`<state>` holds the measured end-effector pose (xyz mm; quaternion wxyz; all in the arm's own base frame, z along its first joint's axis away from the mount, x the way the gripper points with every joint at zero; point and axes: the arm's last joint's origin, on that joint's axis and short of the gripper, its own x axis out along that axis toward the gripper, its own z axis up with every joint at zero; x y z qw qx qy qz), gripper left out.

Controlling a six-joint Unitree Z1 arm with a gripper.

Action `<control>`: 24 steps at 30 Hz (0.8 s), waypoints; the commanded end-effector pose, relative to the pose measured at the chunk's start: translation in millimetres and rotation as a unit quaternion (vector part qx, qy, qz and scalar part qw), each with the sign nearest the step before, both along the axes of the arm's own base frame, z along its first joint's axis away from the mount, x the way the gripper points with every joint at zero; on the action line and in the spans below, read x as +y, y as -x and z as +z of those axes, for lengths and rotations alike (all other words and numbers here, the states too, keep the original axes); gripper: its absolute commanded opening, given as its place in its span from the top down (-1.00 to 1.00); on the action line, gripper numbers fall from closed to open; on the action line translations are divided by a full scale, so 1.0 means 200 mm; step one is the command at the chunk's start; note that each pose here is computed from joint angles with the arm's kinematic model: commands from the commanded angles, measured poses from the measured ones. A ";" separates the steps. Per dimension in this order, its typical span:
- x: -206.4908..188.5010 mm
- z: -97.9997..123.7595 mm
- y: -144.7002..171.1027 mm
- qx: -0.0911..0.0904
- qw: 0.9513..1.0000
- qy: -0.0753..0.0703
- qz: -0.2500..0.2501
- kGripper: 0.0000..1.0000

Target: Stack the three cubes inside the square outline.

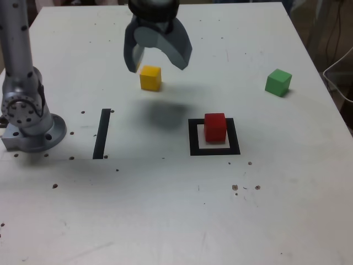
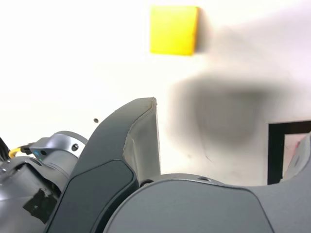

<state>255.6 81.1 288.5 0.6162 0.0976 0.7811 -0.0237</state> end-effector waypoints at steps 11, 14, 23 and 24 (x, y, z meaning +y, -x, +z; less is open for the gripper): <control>0.22 -0.03 0.11 -0.002 1.000 -0.004 0.023 -0.99; 0.25 -0.05 0.12 -0.007 1.000 -0.006 0.026 -0.99; 0.33 -0.15 0.10 -0.004 0.999 -0.019 0.037 -0.99; 0.34 -0.16 0.10 -0.003 0.999 -0.019 0.037 -0.99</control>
